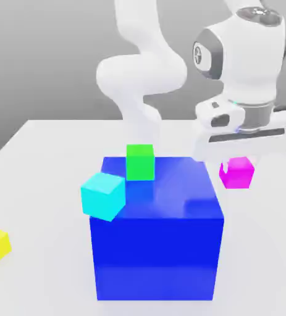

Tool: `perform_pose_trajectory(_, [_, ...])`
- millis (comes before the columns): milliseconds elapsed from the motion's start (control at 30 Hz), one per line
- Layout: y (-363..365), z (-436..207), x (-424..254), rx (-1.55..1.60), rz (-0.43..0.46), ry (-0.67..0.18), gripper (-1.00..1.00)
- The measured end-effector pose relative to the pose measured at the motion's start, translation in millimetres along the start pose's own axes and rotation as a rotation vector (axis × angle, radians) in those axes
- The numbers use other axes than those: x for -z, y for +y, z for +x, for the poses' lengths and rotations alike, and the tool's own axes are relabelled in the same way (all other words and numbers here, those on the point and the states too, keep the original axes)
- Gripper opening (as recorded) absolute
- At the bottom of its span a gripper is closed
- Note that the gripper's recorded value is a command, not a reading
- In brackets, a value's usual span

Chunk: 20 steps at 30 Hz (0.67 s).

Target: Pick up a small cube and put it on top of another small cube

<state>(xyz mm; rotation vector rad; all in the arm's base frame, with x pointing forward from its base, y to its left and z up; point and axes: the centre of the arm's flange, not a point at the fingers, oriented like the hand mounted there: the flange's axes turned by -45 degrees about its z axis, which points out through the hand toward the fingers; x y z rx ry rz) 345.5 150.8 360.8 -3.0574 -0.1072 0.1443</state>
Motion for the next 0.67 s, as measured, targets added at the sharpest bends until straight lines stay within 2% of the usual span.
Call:
perform_pose_trajectory(300, [93, -45, 101, -0.137, 0.031, 0.028, -1.0])
perform_pose_trajectory(433, [137, -50, 99, -0.259, -0.045, 0.09, -1.0])
perform_pose_trajectory(567, [149, -46, 51, -0.282, -0.062, 0.102, -1.0])
perform_pose_trajectory(600, [150, -46, 42, -0.283, -0.062, 0.102, 1.0])
perform_pose_trajectory(667, [150, -46, 42, -0.283, -0.062, 0.102, 1.0])
